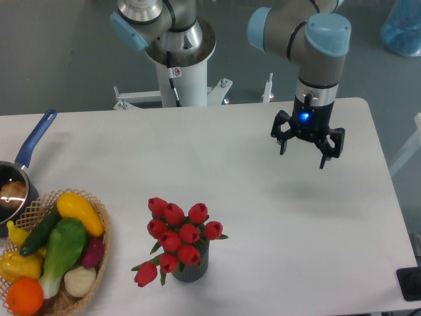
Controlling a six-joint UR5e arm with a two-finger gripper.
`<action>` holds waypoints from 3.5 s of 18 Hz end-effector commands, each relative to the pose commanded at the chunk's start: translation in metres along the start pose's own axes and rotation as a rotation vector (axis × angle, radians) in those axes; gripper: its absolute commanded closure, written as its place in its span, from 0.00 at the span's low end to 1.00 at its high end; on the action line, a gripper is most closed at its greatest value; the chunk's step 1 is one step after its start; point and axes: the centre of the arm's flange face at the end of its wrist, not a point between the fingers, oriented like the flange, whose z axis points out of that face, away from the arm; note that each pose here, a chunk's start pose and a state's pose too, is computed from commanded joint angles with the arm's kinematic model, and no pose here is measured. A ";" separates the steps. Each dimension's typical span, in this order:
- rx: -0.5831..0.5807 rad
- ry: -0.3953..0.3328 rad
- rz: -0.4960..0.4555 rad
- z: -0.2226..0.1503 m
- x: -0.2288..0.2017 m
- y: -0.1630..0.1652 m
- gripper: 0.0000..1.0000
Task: Pick up the flowers from the vase
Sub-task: 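Move the open gripper toward the red tulip stems above the vase, then lower the gripper around the tulip stems and close it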
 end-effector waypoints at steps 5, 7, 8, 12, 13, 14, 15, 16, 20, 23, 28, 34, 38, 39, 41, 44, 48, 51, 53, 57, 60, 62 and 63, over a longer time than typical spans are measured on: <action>0.123 0.074 0.001 0.021 0.018 -0.032 0.00; 0.171 0.104 0.015 0.027 0.027 -0.048 0.00; 0.198 0.121 0.011 0.030 0.031 -0.055 0.00; 0.266 0.165 -0.035 0.031 0.042 -0.073 0.00; 0.278 0.173 -0.030 0.031 0.046 -0.078 0.00; 0.292 0.180 -0.031 0.031 0.046 -0.080 0.00; 0.317 0.190 -0.037 0.029 0.047 -0.084 0.00; 0.354 0.208 -0.041 0.028 0.051 -0.090 0.00; 0.466 0.282 -0.031 0.039 0.059 -0.125 0.00; 0.483 0.285 -0.019 0.037 0.053 -0.146 0.00; 0.598 0.359 -0.017 0.042 0.055 -0.163 0.00; 0.609 0.343 0.001 0.047 0.046 -0.169 0.00; 0.607 0.353 0.007 0.053 0.049 -0.173 0.00; 0.608 0.354 0.011 0.054 0.051 -0.174 0.00; 0.609 0.356 0.011 0.055 0.051 -0.174 0.00; 0.613 0.358 0.026 0.055 0.056 -0.181 0.00; 0.660 0.393 0.035 0.059 0.060 -0.191 0.00; 0.687 0.415 0.028 0.061 0.062 -0.191 0.13; 0.687 0.418 0.026 0.063 0.063 -0.190 0.48; 0.700 0.422 0.025 0.060 0.064 -0.190 0.90; 0.712 0.423 0.019 0.056 0.062 -0.188 0.93; 0.740 0.431 0.008 0.052 0.059 -0.186 0.93; 0.749 0.433 -0.012 0.047 0.055 -0.183 0.93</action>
